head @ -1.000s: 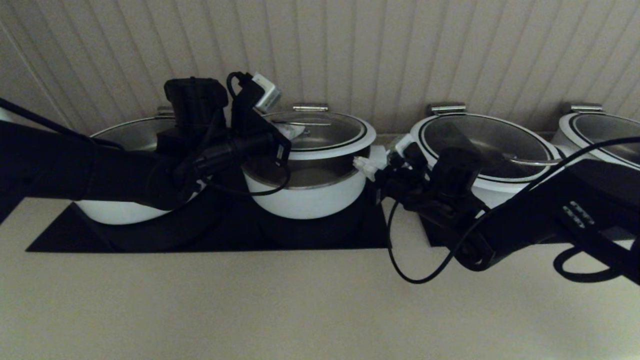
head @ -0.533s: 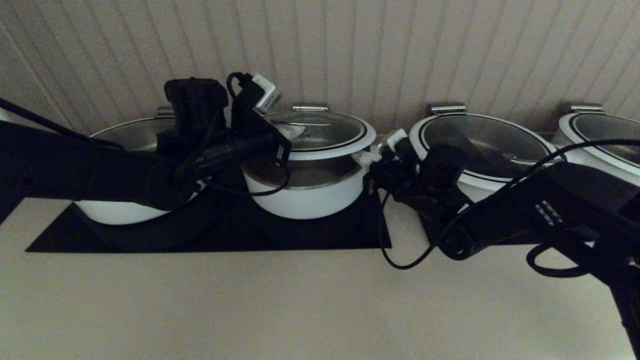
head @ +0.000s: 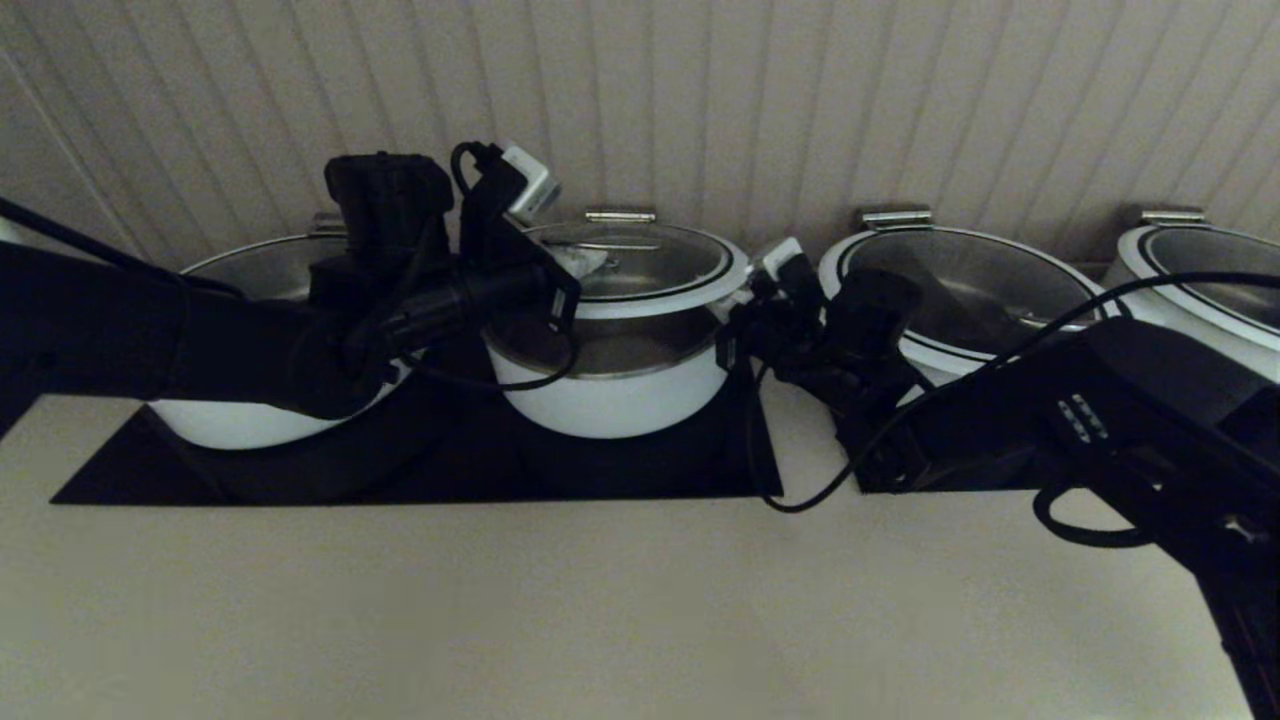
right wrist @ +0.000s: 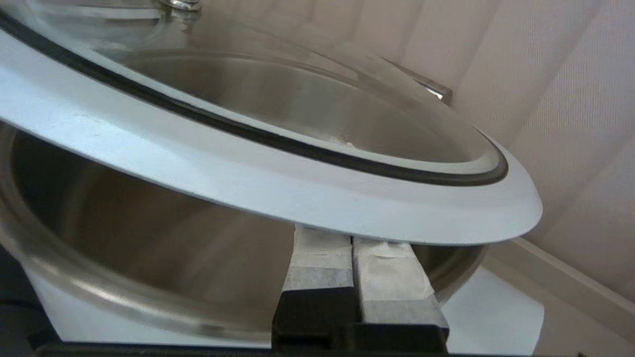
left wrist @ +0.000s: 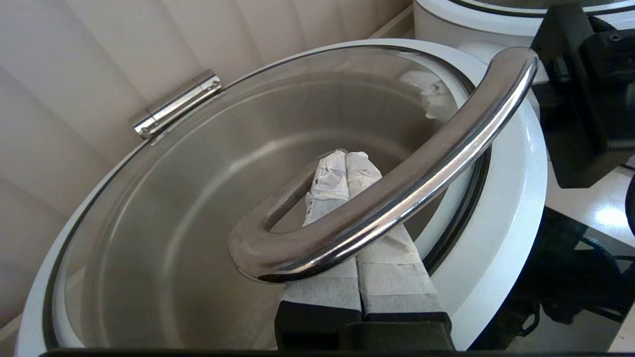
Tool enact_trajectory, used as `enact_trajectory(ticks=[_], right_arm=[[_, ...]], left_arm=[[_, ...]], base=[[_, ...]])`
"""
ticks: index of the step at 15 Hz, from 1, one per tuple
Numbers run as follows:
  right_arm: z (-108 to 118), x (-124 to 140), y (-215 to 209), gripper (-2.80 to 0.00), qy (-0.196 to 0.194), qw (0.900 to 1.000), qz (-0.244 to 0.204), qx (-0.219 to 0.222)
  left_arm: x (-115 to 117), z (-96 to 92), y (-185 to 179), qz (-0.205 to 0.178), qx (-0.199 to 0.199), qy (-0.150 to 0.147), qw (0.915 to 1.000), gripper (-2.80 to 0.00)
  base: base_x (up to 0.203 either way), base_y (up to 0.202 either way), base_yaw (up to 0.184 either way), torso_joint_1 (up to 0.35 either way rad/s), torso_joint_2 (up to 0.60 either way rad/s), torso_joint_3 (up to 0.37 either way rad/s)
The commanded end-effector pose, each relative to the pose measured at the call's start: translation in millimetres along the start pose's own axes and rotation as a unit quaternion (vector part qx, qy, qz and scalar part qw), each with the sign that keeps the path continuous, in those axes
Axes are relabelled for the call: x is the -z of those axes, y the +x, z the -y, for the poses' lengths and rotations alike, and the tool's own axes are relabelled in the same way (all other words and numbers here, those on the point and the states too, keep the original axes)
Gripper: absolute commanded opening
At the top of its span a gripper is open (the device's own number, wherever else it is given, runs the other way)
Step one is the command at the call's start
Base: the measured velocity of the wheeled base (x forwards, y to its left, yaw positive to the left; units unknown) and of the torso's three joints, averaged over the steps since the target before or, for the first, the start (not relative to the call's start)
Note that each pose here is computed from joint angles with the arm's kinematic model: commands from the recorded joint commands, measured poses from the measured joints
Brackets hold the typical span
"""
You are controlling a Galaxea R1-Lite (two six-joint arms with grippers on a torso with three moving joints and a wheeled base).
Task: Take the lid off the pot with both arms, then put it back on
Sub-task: Hold the pot lid with the right arm
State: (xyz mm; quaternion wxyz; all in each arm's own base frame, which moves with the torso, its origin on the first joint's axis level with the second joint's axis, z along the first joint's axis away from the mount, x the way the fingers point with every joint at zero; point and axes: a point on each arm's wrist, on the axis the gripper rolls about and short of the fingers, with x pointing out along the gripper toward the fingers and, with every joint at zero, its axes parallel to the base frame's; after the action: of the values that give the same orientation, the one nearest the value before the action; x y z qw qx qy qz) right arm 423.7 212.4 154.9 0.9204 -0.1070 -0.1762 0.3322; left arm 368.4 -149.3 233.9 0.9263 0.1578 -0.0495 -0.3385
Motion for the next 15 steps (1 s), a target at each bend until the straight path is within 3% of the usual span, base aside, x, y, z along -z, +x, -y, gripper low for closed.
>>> enact_trajectory(ticks=[1, 6, 15], right_arm=[[1.1, -4.2, 1.5, -2.8, -0.004, 1.0, 0.011, 0.002], [1.0, -4.0, 1.4, -2.8, -0.004, 1.0, 0.011, 0.002], [0.2, -1.1, 1.0, -2.8, -0.004, 1.0, 0.008, 0.002]], left_arm=[[-2.0, 0.0, -1.8, 0.002, 0.001, 0.004, 1.0, -2.8], [6.7, 1.3, -11.5, -0.017, 0.001, -0.001, 0.9998, -2.8], [8.1, -14.5, -40.3, -0.038, -0.024, -0.002, 0.999, -2.8]], base=[[0.0, 0.0, 0.0, 0.0, 0.0, 0.0], [0.0, 0.0, 0.0, 0.0, 0.0, 0.0], [0.0, 0.0, 0.0, 0.0, 0.0, 0.0]])
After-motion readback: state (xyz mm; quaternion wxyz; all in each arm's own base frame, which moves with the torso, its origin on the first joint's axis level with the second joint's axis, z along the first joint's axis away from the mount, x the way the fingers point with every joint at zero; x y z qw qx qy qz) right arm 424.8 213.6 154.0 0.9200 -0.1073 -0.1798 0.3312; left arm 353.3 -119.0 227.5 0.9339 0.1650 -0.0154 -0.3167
